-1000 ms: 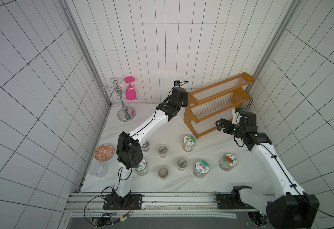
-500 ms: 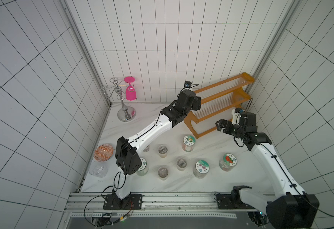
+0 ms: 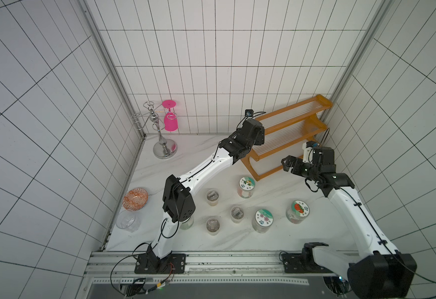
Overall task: Place the seed container on the shelf
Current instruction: Move the shelf to the center of the board.
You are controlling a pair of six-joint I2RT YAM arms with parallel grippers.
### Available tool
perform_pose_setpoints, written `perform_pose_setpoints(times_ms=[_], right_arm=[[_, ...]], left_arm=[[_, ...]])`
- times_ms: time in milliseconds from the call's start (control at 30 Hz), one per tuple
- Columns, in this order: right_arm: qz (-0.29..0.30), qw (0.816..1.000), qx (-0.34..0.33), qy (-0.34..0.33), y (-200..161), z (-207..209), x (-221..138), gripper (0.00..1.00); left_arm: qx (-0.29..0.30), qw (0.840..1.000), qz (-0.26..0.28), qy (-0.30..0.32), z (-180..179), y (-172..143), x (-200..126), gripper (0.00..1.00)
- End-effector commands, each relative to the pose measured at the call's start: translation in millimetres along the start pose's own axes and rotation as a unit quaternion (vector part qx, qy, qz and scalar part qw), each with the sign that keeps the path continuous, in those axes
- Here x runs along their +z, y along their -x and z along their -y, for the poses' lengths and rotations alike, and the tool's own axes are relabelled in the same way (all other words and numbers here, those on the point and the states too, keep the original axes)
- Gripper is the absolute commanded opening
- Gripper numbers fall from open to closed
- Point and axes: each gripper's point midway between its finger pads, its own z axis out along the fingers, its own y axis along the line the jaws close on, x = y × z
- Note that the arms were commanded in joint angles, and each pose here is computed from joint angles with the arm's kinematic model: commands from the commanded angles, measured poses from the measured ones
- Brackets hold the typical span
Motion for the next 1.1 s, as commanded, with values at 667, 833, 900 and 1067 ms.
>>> perform_pose_setpoints(times_ms=[667,833,900,1067], right_arm=[[0.010,1.000,-0.014,0.000,10.5,-5.9,-6.7,0.98],[0.012,1.000,-0.017,-0.002,10.5,-5.5,-8.5,0.96],[0.012,1.000,-0.017,-0.001,10.9,-5.9,-8.3,0.95],[0.012,1.000,-0.019,0.000,11.0,-6.3,-8.7,0.93]], left_arm=[[0.019,0.998,0.007,0.060,-62.6,16.7,8.5,0.39],[0.024,0.998,0.013,0.060,-83.4,29.9,8.4,0.32],[0.025,0.997,0.016,0.065,-90.5,34.6,7.8,0.31],[0.023,0.997,0.022,0.070,-109.1,41.2,6.3,0.29]])
